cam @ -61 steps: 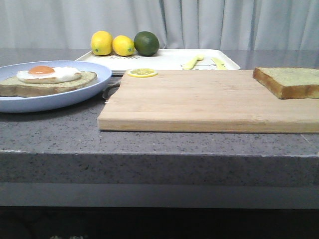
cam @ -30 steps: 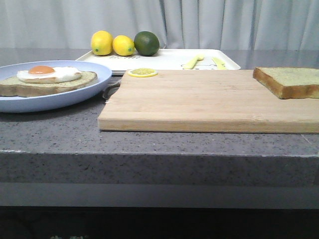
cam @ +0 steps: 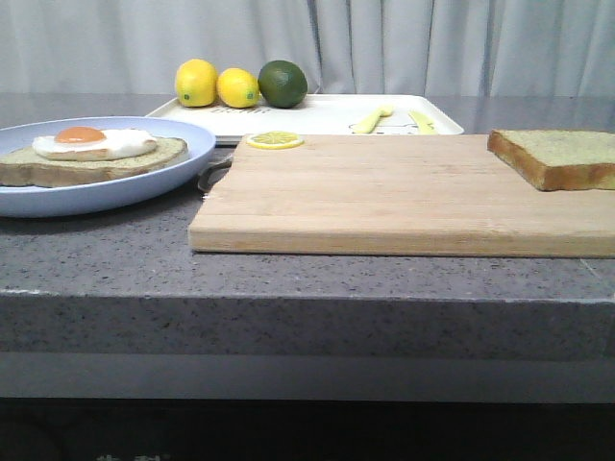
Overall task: Place bread and move sandwich to tray
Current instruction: 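Grasp the bread slice edge with the right gripper, then lift the bread slice and carry it over the egg on the plate, then lower the bread onto the egg and open the right gripper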
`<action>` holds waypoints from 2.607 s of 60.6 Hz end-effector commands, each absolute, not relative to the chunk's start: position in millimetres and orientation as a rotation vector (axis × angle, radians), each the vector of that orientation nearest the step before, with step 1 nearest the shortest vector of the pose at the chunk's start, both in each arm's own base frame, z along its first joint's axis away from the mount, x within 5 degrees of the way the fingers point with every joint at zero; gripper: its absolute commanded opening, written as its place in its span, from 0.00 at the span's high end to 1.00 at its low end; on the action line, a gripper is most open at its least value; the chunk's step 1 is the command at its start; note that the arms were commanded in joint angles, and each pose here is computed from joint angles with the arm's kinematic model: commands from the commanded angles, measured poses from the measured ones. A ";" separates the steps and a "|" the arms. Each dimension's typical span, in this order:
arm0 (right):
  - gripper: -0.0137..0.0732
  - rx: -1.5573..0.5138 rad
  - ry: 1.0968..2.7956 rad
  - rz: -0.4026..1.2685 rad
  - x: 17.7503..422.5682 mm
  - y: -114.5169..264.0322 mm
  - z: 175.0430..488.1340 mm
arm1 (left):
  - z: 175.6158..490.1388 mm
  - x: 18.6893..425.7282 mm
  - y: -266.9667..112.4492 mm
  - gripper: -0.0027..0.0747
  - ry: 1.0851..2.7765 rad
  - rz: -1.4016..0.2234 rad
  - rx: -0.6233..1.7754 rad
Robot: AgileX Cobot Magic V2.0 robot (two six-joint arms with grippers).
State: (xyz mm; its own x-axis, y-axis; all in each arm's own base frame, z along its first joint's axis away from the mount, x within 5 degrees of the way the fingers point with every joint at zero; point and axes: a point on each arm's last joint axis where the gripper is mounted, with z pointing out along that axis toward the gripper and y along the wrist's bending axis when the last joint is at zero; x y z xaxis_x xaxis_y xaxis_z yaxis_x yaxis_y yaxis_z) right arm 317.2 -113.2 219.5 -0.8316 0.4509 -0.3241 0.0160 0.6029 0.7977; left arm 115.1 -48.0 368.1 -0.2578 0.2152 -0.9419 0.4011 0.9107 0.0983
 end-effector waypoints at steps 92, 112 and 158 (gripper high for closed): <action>0.81 0.003 1.895 1.647 315.5 96.0 341.7 | 385.4 116.3 -50.2 0.30 1.740 -0.210 0.443; 0.81 0.075 1.929 1.641 319.8 191.0 336.0 | 385.4 116.3 -50.2 0.30 1.740 -0.210 0.443; 0.81 0.422 2.021 1.745 375.2 295.3 312.1 | 385.4 116.2 -50.3 0.30 1.740 -0.212 0.442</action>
